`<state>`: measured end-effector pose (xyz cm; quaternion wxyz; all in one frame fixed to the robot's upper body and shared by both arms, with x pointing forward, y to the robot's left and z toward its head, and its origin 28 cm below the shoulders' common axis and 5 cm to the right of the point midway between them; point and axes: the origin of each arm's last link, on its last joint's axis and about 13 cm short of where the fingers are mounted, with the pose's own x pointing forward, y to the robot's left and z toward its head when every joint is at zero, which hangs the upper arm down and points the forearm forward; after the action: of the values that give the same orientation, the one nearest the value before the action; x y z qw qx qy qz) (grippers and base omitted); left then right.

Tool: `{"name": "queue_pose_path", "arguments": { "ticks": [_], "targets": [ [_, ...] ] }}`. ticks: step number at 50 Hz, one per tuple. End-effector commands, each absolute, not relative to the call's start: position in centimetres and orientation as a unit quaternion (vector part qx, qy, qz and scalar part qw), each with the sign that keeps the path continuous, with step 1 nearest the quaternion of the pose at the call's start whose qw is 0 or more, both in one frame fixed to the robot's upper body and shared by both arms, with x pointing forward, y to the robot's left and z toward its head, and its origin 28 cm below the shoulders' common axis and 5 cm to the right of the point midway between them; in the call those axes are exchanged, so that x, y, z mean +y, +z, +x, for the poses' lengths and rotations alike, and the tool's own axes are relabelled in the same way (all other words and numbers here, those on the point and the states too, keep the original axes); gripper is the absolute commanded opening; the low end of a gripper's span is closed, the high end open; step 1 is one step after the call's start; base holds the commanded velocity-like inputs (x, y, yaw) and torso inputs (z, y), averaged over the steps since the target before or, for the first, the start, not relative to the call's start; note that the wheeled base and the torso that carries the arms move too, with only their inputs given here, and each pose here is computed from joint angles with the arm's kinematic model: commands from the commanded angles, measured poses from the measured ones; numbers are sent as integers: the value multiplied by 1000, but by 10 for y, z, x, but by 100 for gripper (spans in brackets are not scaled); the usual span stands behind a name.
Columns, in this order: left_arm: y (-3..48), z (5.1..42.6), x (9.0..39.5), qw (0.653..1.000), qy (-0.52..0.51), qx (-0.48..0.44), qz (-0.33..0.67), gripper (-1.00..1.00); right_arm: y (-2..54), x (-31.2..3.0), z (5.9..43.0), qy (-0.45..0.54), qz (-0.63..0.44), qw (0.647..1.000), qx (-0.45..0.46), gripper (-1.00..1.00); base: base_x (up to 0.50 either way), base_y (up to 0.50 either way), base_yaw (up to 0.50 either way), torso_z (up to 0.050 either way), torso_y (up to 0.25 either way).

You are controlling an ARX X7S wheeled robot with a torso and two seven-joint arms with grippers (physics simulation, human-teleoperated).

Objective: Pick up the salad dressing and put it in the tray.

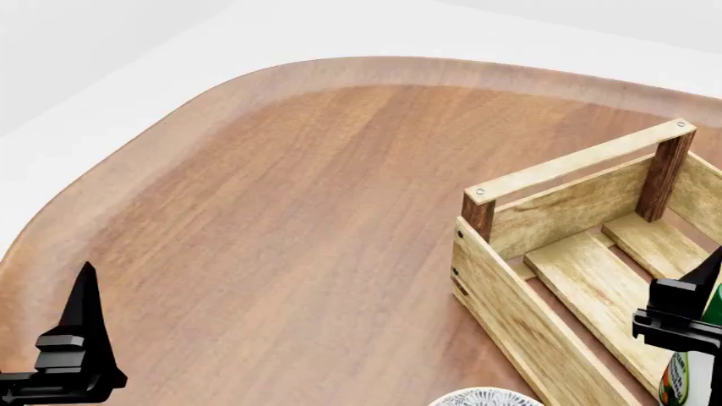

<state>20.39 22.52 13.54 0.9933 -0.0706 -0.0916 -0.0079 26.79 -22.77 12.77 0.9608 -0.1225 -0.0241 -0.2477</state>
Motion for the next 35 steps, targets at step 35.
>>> {"name": "queue_pose_path", "arguments": {
  "ticks": [35],
  "targets": [
    [145, 188, 239, 973, -8, -190, -133, 100, 148, -150, 161, -165, -16, 953, -255, 100, 0, 0, 0, 0, 0]
  ]
}}
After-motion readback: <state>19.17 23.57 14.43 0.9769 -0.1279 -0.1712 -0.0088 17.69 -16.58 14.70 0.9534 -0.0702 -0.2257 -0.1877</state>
